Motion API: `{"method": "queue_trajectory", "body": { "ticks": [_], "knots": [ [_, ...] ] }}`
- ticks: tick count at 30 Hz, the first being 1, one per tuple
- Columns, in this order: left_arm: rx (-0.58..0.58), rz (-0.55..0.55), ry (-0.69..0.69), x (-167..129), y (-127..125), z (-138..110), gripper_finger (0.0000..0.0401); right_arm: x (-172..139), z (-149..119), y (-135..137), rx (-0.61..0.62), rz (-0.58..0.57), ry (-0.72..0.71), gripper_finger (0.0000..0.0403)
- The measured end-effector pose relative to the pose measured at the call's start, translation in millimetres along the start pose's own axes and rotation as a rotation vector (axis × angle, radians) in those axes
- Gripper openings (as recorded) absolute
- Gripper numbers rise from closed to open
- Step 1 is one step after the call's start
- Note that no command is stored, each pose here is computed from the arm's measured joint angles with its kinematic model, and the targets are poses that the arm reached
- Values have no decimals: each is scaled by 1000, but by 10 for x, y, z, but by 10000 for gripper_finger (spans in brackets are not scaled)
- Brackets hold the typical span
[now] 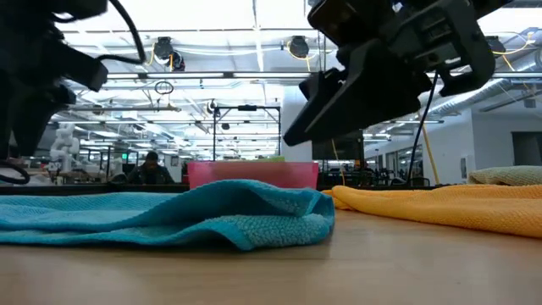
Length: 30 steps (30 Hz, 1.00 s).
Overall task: Fold microfiber towels
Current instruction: Fold the blue towel
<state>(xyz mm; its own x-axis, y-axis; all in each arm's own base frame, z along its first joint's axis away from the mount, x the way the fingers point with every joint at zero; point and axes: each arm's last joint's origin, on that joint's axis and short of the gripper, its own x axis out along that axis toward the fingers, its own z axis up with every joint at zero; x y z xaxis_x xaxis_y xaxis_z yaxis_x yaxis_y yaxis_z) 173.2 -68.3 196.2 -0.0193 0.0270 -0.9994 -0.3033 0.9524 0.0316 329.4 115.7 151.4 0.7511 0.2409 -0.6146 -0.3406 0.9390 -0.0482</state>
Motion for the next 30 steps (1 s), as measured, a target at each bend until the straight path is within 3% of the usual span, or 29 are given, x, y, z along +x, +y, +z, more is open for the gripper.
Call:
{"method": "queue_trajectory", "body": {
  "ticks": [9, 18, 26, 30],
  "knots": [
    [52, -9, 30, 113, 76, 2, 235, 0, 26, -42, -56, -10, -27, 169],
    [30, -131, 57, 430, 41, -103, 191, -6, 101, -173, -71, -22, -112, 169],
    [57, -133, 36, 562, 4, -193, 70, 16, 215, -303, -70, -47, -273, 169],
    [51, -132, 10, 506, -23, -155, 10, 113, 240, -392, -12, -77, -409, 169]
  ]
}}
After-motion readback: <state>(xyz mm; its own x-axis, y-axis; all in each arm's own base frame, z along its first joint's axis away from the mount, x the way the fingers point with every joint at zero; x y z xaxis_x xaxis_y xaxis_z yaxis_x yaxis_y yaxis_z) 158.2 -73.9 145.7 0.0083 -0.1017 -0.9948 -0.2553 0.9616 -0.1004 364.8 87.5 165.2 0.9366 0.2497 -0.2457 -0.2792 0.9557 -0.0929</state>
